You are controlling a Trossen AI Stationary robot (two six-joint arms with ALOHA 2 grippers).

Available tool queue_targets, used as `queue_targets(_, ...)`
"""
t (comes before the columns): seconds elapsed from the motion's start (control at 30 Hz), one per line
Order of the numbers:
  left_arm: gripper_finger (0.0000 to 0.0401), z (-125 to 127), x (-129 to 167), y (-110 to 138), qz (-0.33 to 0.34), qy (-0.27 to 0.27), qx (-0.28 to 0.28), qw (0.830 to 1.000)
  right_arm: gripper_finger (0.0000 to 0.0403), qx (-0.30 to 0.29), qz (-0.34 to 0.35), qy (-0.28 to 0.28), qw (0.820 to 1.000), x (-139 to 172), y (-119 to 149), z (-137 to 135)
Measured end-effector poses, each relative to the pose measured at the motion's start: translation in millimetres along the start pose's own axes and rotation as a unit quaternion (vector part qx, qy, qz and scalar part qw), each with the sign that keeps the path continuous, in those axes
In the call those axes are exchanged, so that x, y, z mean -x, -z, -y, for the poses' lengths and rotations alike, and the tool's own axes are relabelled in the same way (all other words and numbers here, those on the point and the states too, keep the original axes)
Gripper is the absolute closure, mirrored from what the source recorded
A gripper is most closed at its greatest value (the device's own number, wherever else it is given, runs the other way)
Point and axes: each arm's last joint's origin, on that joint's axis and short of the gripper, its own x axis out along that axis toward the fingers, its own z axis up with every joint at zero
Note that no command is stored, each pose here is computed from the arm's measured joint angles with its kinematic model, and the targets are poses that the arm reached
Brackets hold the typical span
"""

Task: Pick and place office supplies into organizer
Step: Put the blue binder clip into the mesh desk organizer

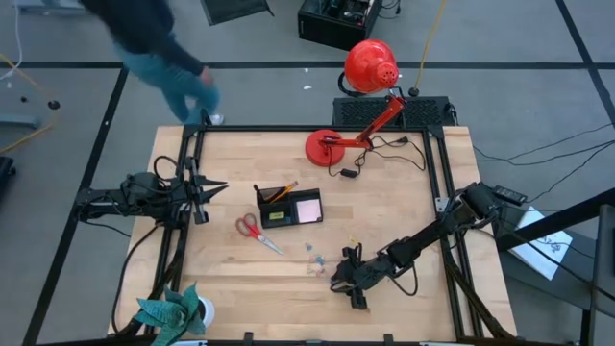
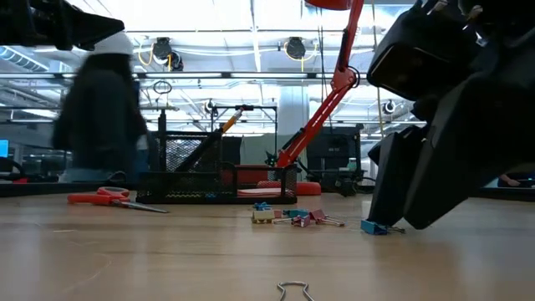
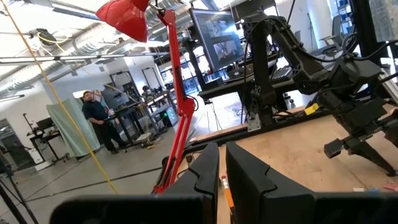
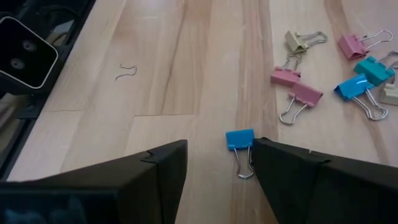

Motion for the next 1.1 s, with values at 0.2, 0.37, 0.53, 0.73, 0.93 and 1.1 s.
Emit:
queue_targets(0.2, 0.0366, 0.0, 0.0, 0.0, 0.0, 0.0, -0.001, 1.0, 0.0232, 0.013, 0.003, 0.005, 1.0, -0.1, -0.1, 0.2)
queue_targets(0.37, 0.0366, 0.0, 0.0, 0.0, 0.0, 0.0, -0.001, 1.0, 0.0232, 0.014, 0.005, 0.008, 1.0, 0.0, -0.2, 0.2)
queue_targets(0.53, 0.0366, 0.0, 0.0, 0.0, 0.0, 0.0, -0.001, 1.0, 0.0232, 0.022, 0.018, 0.02, 0.999, -0.1, -1.3, 0.1)
queue_targets(0.73, 0.0366, 0.0, 0.0, 0.0, 0.0, 0.0, -0.001, 1.0, 0.0232, 0.062, 0.036, 0.029, 0.997, -0.3, -4.7, -1.7)
queue_targets(0.93, 0.0366, 0.2, 0.0, 0.4, -0.002, 0.001, -0.002, 1.0, 0.0232, 0.141, 0.046, 0.075, 0.986, -1.2, -15.0, -11.1)
queue_targets(1.1, 0.0366, 0.1, 0.0, 0.3, -0.002, 0.0, -0.005, 1.0, 0.0232, 0.167, 0.051, 0.088, 0.981, -1.2, -24.2, -14.8)
